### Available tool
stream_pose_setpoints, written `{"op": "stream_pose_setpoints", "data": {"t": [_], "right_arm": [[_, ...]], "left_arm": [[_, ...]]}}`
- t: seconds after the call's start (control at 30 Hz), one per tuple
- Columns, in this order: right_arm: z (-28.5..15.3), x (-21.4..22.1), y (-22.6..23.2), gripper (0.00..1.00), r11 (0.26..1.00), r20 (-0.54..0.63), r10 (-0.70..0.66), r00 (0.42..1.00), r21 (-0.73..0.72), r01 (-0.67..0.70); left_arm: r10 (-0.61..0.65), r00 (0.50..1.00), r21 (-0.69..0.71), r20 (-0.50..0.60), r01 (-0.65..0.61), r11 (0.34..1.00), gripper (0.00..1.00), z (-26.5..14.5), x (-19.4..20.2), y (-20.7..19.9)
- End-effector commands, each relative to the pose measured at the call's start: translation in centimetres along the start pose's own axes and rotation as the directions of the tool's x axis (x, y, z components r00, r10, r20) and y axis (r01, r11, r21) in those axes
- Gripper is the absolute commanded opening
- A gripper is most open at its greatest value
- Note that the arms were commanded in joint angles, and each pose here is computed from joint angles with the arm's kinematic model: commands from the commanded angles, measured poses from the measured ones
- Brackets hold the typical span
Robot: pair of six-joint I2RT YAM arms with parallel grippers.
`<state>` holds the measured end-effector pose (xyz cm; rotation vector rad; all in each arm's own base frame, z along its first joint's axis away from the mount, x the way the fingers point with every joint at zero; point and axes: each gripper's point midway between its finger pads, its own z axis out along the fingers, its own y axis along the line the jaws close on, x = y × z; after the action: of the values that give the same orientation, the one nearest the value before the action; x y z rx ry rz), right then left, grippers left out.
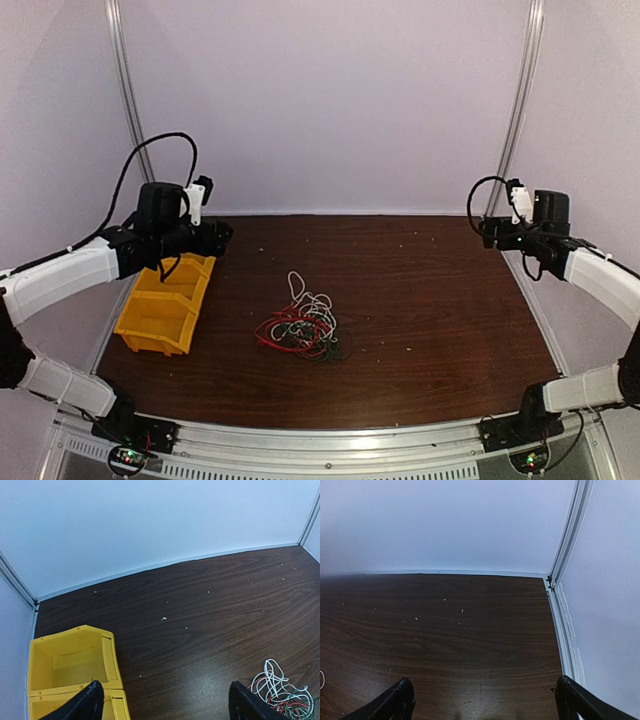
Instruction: Untangle the cables
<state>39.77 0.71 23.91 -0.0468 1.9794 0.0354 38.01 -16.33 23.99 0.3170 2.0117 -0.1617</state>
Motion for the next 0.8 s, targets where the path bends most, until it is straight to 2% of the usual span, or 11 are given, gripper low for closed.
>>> {"op": "stream_pose_setpoints", "data": {"t": [0.0,0.17,0.23,0.33,0.4,0.53,0.67,0.77], "right_arm": [[-0.7,-0.4,0.7,0.99,0.998,0.071,-0.003,0.997,-0.056,0.007],[-0.7,1.5,2.6,1.0,0.982,0.059,-0.074,0.996,-0.171,0.083],[-0.6,1.9,3.1,1.0,0.975,0.054,-0.087,0.995,-0.201,0.096],[-0.4,2.4,4.0,1.0,0.961,0.048,-0.1,0.994,-0.253,0.109],[-0.4,2.6,4.6,1.0,0.951,0.045,-0.105,0.993,-0.287,0.113],[-0.7,2.9,5.9,0.99,0.922,0.048,-0.131,0.99,-0.361,0.14],[-1.3,2.9,6.4,0.98,0.909,0.053,-0.145,0.988,-0.387,0.154],[-1.5,2.7,6.4,0.98,0.907,0.062,-0.151,0.987,-0.389,0.164]], "left_arm": [[-0.015,0.999,0.051,0.034,0.013,0.999,0.89,0.8,-0.7,-0.8],[-0.008,1.0,0.073,-0.001,0.008,0.997,0.89,1.9,0.1,-1.3],[-0.005,0.999,0.109,-0.033,0.009,0.994,0.85,2.6,0.8,-2.0],[-0.024,0.992,0.124,-0.122,0.039,0.992,0.9,3.9,2.0,-2.5],[-0.035,0.978,0.1,-0.208,0.056,0.993,0.9,5.2,3.5,-2.4],[-0.047,0.952,0.073,-0.302,0.072,0.995,0.85,6.5,5.0,-2.3],[-0.093,0.925,-0.005,-0.369,0.098,0.995,0.82,7.2,6.0,-1.5],[-0.128,0.912,-0.064,-0.391,0.112,0.992,0.83,7.1,6.4,-0.7]]}}
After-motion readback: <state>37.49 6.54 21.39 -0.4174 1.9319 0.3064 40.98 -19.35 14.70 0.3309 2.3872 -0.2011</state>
